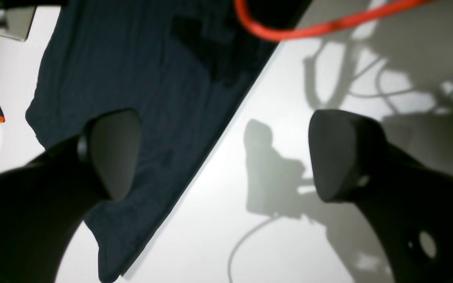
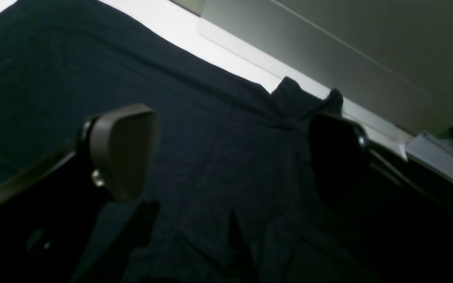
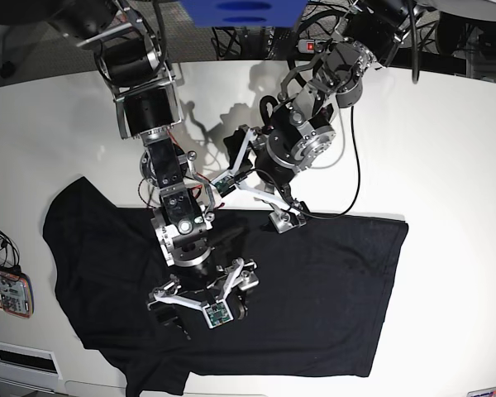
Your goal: Fold the T-shirt properly
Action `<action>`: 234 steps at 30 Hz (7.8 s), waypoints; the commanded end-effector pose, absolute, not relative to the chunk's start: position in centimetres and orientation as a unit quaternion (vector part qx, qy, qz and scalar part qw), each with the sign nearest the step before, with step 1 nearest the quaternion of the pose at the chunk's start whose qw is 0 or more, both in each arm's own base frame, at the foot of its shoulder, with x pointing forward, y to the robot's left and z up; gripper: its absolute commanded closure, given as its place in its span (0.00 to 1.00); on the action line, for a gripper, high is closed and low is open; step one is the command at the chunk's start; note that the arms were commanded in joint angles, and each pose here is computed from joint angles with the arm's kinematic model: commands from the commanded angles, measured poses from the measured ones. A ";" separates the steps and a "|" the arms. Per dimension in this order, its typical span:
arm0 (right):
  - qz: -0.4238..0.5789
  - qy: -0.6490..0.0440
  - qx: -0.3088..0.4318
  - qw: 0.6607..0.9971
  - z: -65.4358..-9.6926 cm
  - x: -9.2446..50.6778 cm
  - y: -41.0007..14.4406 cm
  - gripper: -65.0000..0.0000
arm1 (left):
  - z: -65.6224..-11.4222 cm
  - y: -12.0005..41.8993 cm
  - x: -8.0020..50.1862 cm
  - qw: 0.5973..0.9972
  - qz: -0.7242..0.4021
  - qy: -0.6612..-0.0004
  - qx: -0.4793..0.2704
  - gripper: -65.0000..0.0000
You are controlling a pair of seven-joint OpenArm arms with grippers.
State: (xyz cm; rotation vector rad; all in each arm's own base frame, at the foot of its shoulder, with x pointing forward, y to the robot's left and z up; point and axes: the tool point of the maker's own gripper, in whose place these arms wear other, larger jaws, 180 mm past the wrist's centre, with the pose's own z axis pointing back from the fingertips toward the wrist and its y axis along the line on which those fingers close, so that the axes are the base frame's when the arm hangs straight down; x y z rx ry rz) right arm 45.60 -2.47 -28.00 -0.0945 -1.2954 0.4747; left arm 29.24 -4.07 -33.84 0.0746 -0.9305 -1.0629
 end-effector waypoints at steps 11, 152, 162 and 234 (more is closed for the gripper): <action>0.233 -0.628 -0.037 0.742 -25.4 46.1 -0.7 0.08 | -32.7 -4.3 29.8 0.756 -0.481 -0.441 0.037 0.00; 0.108 -0.487 -0.061 0.865 -31.7 41.4 -22.4 0.08 | -47.9 24.9 29.0 0.925 -0.149 -0.349 -0.003 0.48; 0.063 -0.439 -0.002 0.896 -40.4 40.2 -22.7 0.08 | -48.0 24.9 28.9 0.925 -0.149 -0.349 -0.003 0.48; 0.049 -0.381 0.006 0.923 -36.9 37.8 -23.5 0.08 | -46.7 23.8 21.3 0.923 -0.188 -0.337 -0.006 0.48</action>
